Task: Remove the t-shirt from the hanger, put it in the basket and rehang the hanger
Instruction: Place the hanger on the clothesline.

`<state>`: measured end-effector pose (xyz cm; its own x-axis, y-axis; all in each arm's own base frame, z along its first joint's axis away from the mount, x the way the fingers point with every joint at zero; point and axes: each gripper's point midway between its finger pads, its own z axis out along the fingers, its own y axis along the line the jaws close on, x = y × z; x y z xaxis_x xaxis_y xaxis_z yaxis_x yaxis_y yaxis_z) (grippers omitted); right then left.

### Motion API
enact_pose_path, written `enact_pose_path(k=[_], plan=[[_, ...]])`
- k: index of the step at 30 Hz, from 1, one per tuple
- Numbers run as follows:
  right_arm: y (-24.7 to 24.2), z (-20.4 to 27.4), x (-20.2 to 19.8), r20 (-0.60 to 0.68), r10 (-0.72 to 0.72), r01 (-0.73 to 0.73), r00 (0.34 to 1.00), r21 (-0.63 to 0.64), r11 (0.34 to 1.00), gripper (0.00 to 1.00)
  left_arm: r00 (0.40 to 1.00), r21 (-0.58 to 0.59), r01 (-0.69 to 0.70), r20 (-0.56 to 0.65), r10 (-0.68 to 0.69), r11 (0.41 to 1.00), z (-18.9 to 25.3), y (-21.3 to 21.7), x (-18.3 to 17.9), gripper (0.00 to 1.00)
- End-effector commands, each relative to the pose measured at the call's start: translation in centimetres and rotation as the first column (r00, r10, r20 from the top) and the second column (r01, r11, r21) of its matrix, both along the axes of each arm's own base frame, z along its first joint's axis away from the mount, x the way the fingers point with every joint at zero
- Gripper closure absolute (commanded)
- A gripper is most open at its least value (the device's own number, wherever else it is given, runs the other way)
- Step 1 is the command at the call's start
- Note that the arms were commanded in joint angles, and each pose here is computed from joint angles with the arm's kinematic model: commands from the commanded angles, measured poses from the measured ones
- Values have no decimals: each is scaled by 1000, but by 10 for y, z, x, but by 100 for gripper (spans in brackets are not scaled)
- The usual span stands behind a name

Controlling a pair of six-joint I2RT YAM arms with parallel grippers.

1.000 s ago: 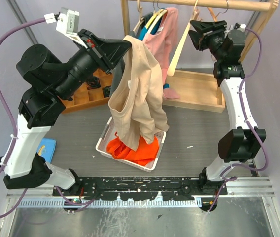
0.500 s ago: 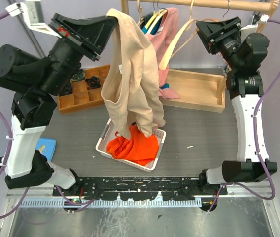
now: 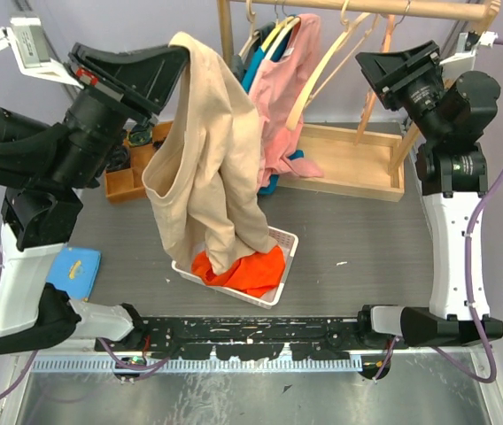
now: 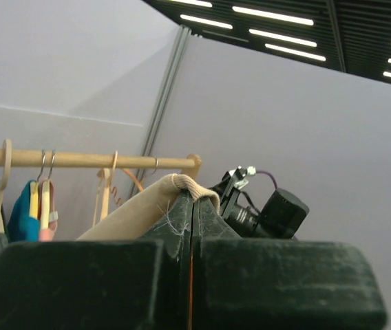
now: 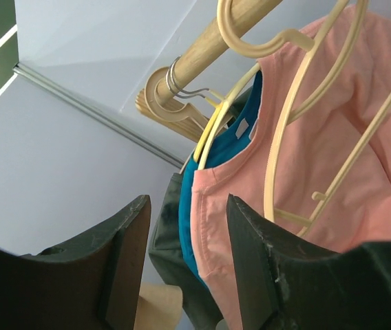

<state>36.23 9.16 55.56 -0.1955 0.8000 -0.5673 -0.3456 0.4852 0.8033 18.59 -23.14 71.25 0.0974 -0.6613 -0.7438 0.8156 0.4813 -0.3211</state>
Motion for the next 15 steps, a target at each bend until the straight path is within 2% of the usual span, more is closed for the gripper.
enact_pose_path(k=[1,7,15], plan=[[-3,21,-28,103,-19,27,994,-70,997,46,999,26,-4,-47,5,1000,-23,8,-4,100],[-1,19,-44,124,-10,25,992,-117,993,46,985,158,25,-174,3,987,-92,-8,6,100],[-1,11,-58,122,-13,32,992,-150,988,46,952,280,102,-305,-13,955,-162,-23,6,100]])
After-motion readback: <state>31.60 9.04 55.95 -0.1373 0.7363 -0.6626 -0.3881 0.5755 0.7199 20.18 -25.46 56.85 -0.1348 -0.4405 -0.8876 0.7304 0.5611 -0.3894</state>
